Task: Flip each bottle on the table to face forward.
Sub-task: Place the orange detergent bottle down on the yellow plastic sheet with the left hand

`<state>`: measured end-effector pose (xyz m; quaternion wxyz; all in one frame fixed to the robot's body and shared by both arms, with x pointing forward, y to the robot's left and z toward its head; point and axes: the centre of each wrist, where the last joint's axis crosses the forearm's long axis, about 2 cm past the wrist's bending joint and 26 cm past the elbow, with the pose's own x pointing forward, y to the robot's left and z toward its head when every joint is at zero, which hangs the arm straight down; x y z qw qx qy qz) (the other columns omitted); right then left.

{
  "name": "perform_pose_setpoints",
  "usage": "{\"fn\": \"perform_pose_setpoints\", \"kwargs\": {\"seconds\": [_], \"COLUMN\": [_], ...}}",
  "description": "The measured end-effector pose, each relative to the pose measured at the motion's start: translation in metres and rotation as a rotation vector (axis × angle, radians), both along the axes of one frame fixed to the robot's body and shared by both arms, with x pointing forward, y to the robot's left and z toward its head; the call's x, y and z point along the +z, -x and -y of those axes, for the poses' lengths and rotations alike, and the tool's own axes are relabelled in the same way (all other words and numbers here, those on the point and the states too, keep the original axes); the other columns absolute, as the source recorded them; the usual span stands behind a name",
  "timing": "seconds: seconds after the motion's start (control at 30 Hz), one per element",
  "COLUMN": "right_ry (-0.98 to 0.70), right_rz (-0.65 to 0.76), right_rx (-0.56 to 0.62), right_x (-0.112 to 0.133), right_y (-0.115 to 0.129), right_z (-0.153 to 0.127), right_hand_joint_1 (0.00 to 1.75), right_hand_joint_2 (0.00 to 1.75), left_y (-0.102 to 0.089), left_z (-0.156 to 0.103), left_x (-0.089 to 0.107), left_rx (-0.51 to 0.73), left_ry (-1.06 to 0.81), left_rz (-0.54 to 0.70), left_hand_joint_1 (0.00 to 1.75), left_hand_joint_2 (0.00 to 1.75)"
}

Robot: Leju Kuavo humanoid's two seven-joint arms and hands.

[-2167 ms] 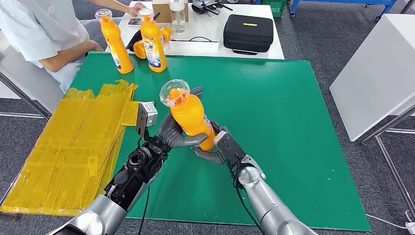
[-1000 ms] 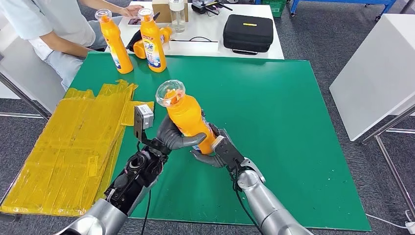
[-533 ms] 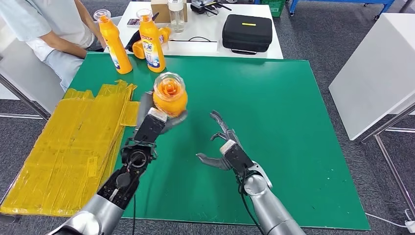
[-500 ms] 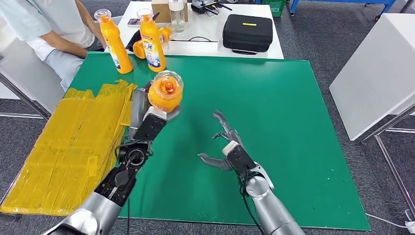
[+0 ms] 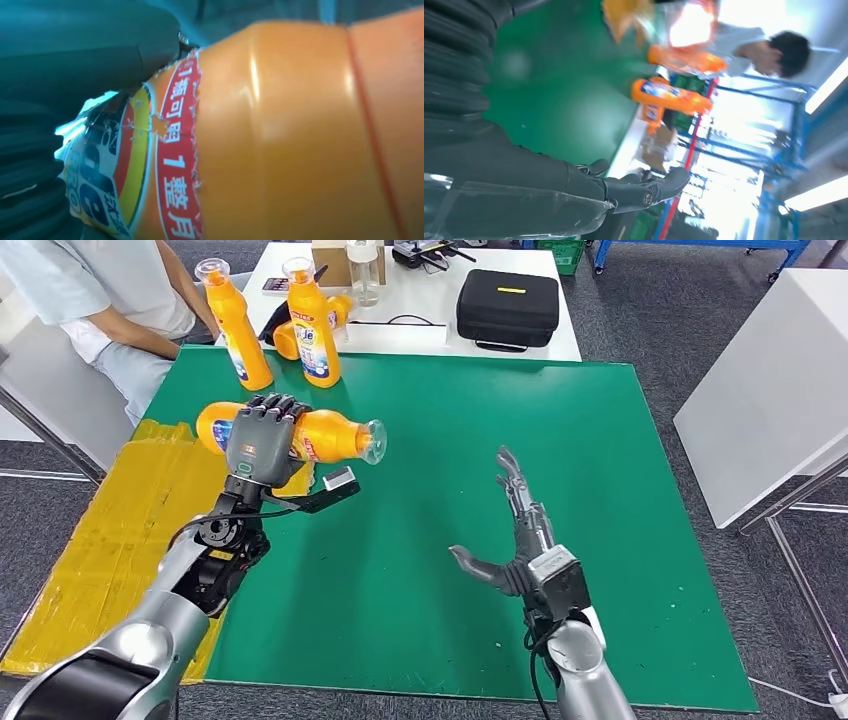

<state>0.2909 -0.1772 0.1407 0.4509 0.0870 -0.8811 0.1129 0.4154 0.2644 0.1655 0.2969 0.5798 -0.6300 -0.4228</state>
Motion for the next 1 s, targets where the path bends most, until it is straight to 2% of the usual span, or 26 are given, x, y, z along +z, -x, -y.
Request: {"fn": "perform_pose_setpoints", "kwargs": {"seconds": [0.1,0.2,0.37,0.5,0.7,0.87,0.9,1.0], "right_ry": [-0.033,-0.050,-0.081,-0.163,-0.205,-0.195,-0.191,-0.183], "right_rz": [0.025,0.052,0.076,0.062,0.061,0.039,0.032,0.018], "right_rx": [-0.002,-0.014,-0.023,0.027,0.036,0.040,0.037,0.030], "right_x": [0.007,0.013,0.019,0.020,0.021,0.024,0.025,0.026], "right_y": [0.002,0.005,0.012,0.015,0.016,0.016,0.015,0.015], "right_z": [0.008,0.014,0.023,0.028,0.034,0.033,0.032,0.031], "right_hand_joint_1": [0.00,0.00,0.00,0.00,0.00,0.00,0.00,0.00], "right_hand_joint_2": [1.75,1.75,1.75,1.75,1.75,1.75,1.75,1.75], "left_y": [-0.004,-0.006,-0.005,-0.004,-0.002,-0.008,-0.009,-0.009], "left_z": [-0.021,-0.039,-0.067,-0.085,-0.108,-0.117,-0.119,-0.122], "left_x": [-0.008,-0.017,-0.031,-0.035,-0.038,-0.030,-0.029,-0.028], "left_rx": [0.113,0.169,0.208,0.239,0.272,0.279,0.278,0.280], "left_ry": [-0.116,-0.239,-0.405,-0.496,-0.578,-0.558,-0.535,-0.472], "left_rz": [-0.034,-0.116,-0.239,-0.319,-0.397,-0.496,-0.507,-0.523], "left_hand_joint_1": [1.75,1.75,1.75,1.75,1.75,1.75,1.69,0.39], "left_hand_joint_2": [1.75,1.75,1.75,1.75,1.75,1.75,1.75,1.75]}}
